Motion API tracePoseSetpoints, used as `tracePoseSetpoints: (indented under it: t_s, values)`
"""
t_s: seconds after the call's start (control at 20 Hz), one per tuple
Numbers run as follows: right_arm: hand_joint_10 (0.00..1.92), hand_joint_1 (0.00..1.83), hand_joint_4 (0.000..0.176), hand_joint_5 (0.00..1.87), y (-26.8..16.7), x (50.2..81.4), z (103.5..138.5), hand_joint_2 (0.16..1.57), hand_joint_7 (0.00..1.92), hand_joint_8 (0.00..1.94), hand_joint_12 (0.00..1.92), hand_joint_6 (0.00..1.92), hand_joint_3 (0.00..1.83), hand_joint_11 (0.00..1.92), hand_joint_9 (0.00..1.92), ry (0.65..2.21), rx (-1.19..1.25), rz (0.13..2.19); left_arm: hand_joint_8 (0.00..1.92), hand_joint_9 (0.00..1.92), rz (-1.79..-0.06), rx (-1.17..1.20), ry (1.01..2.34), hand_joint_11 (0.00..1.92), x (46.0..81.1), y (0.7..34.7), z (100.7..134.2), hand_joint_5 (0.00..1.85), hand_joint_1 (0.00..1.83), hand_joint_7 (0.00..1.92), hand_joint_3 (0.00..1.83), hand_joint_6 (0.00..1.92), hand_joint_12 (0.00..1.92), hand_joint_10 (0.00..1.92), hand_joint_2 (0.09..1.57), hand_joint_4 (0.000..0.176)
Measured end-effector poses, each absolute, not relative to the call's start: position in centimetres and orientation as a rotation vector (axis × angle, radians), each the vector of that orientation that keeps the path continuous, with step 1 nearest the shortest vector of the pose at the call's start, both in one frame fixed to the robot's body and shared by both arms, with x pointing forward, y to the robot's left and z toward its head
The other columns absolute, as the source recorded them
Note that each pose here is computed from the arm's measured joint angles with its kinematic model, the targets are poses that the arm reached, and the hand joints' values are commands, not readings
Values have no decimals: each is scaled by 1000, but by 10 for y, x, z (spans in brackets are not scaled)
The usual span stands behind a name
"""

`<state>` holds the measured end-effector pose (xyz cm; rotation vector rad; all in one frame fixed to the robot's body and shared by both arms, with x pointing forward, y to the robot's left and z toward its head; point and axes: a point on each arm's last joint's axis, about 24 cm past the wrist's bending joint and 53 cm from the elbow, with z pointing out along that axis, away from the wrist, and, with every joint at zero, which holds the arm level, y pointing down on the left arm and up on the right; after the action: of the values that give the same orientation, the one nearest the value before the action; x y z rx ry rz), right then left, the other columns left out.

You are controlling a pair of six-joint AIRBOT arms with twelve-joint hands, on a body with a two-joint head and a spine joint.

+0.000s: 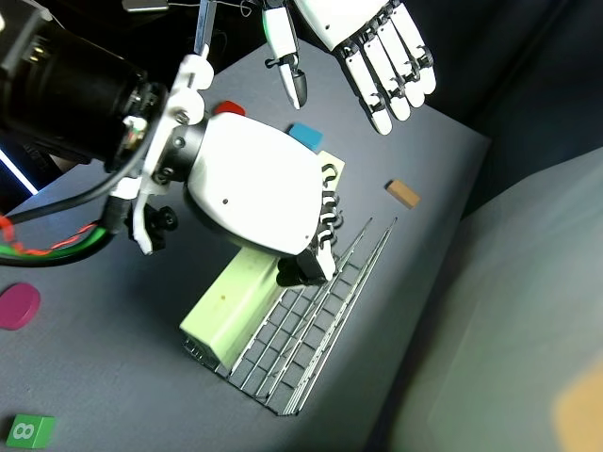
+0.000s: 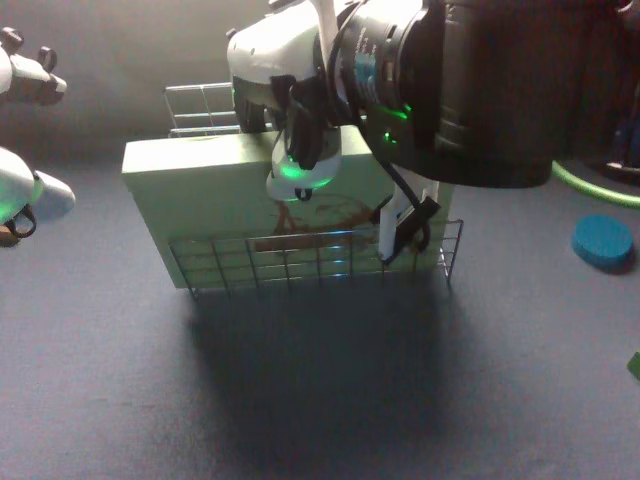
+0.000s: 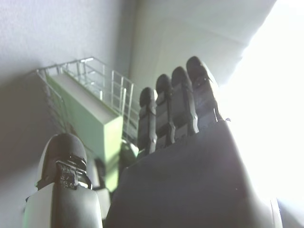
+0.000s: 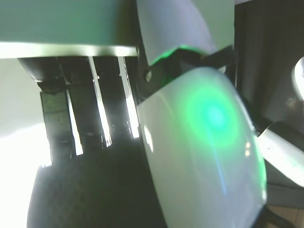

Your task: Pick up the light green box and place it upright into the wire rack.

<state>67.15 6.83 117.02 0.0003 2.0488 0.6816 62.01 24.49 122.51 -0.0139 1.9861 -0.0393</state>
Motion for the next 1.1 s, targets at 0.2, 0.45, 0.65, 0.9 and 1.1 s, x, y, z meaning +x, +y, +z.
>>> tracePoseSetpoints:
  t_s: [0.2,0.45,0.65,0.9,1.1]
  values:
    - [967,1214,0,906,66,672,1159,1138,983,1099,1425,1014,0,742,903,2062,-6,662,0,114,-48,-25,1986,0,620,245,1225,193,243,161,0,3,293,3,1199,12]
    - [966,1215,0,895,66,673,1158,1139,990,1092,1421,1026,0,728,902,2059,-8,658,0,109,-60,-33,1982,0,619,242,1227,193,244,154,0,1,280,0,1197,4]
    - [964,1215,0,897,66,673,1158,1139,988,1095,1423,1025,0,730,900,2058,-9,659,3,108,-66,-29,1981,0,618,239,1227,194,254,165,0,1,272,0,1196,4]
    - [811,1173,0,702,66,673,1158,1219,865,1275,1408,1302,0,593,724,2059,-7,660,1,111,-69,-30,1982,0,618,238,1227,200,247,164,1,2,254,0,1200,4]
    - [564,1059,0,731,66,673,1158,1148,802,268,1322,280,0,525,720,2060,-5,662,1,106,-77,-17,1984,0,617,232,1226,190,248,164,0,0,251,0,1200,5]
